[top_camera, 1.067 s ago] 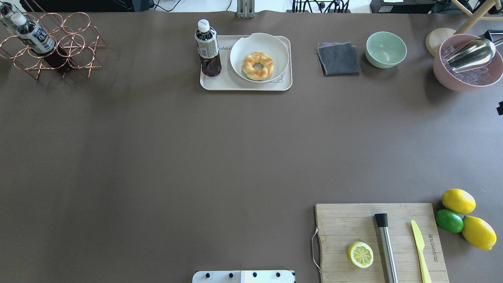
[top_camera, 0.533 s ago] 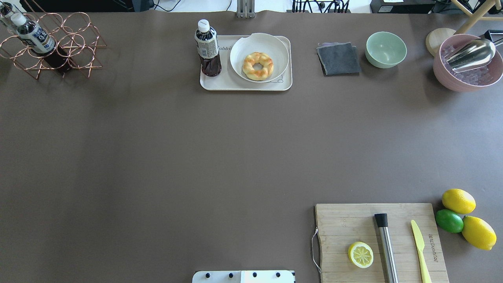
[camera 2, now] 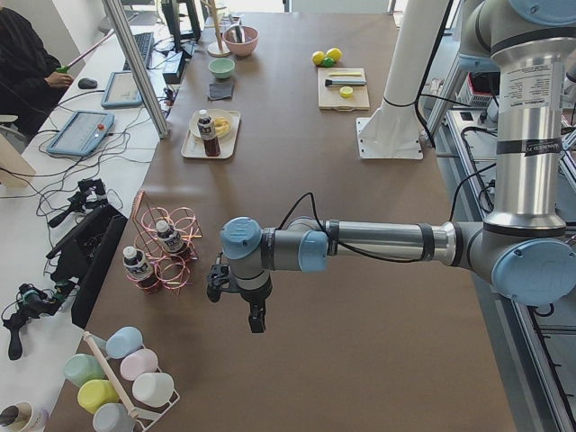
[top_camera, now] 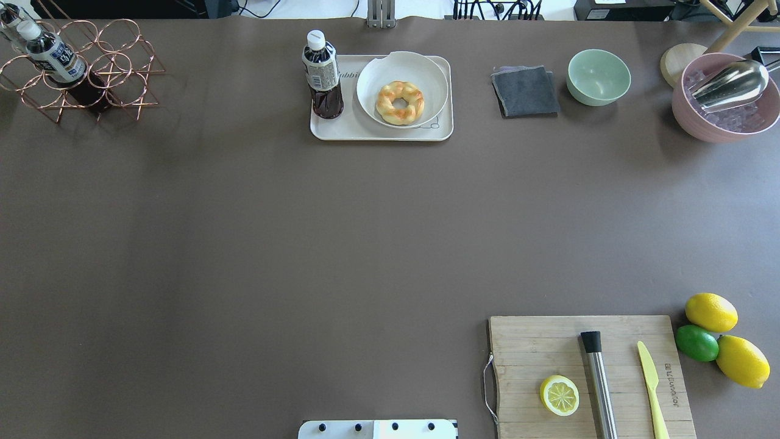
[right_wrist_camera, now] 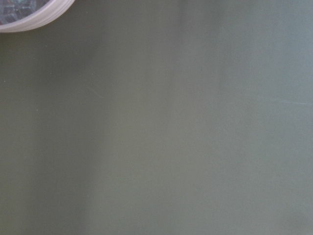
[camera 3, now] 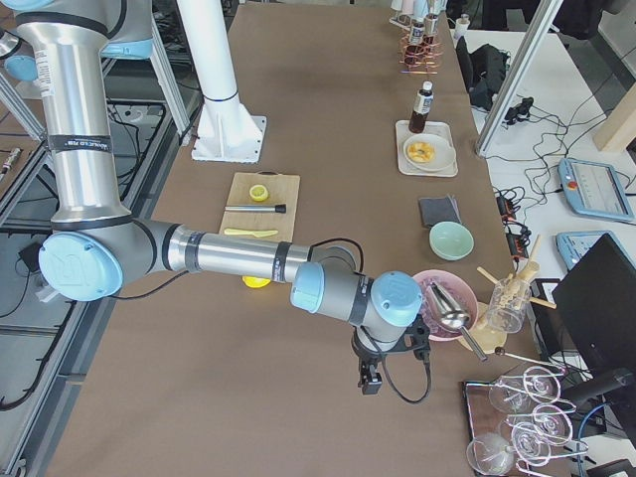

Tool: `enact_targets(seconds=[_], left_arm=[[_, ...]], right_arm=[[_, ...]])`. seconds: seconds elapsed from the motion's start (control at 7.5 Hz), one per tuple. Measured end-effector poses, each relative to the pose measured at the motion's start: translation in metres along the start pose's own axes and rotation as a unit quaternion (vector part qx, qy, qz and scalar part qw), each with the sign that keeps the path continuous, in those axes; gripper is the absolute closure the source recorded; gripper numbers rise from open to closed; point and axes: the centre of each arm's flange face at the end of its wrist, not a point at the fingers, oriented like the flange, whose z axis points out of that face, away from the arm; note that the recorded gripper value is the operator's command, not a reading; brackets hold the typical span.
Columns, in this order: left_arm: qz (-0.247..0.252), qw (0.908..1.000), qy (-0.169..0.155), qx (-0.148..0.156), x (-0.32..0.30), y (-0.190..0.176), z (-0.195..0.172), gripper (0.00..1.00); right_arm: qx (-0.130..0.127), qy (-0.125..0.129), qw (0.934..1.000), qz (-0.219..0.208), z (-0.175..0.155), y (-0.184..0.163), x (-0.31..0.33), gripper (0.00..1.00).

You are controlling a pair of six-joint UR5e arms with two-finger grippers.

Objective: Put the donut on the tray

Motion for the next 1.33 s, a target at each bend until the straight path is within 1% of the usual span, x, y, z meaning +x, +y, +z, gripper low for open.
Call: enact_targets(seconds=[0.13,0.27,0.53,0.67,0.8,1.07,1.33], left_arm=[[0.001,1.0,0.0,0.002,0.002,-0.001,-0.002,0.02],[0.002,1.0,0.0,0.004,0.003,-0.002,-0.004,0.02],[0.005,1.0,0.001,0.007,0.006,0.001,-0.008,0.02],[0.005,1.0,0.001,0.008,0.006,0.001,-0.009,0.02],[0.005,1.0,0.001,0.008,0.007,0.001,-0.009,0.02],[0.003,1.0,0.0,0.007,0.006,0.002,-0.008,0.02],[0.002,1.0,0.0,0.005,0.004,0.002,-0.006,0.02]], right_arm=[[-0.001,-0.018,0.9998,0.01,0.005,0.0,0.003,0.0],[0.007,-0.029,0.9993,0.021,0.0,-0.004,-0.003,0.0],[0.035,-0.057,0.996,0.059,-0.022,-0.012,-0.027,0.0],[0.044,-0.062,0.9947,0.069,-0.032,-0.016,-0.044,0.0],[0.045,-0.062,0.9942,0.076,-0.036,-0.023,-0.065,0.0],[0.041,-0.061,0.994,0.08,-0.034,-0.031,-0.092,0.0],[0.041,-0.061,0.9942,0.078,-0.034,-0.033,-0.098,0.0]])
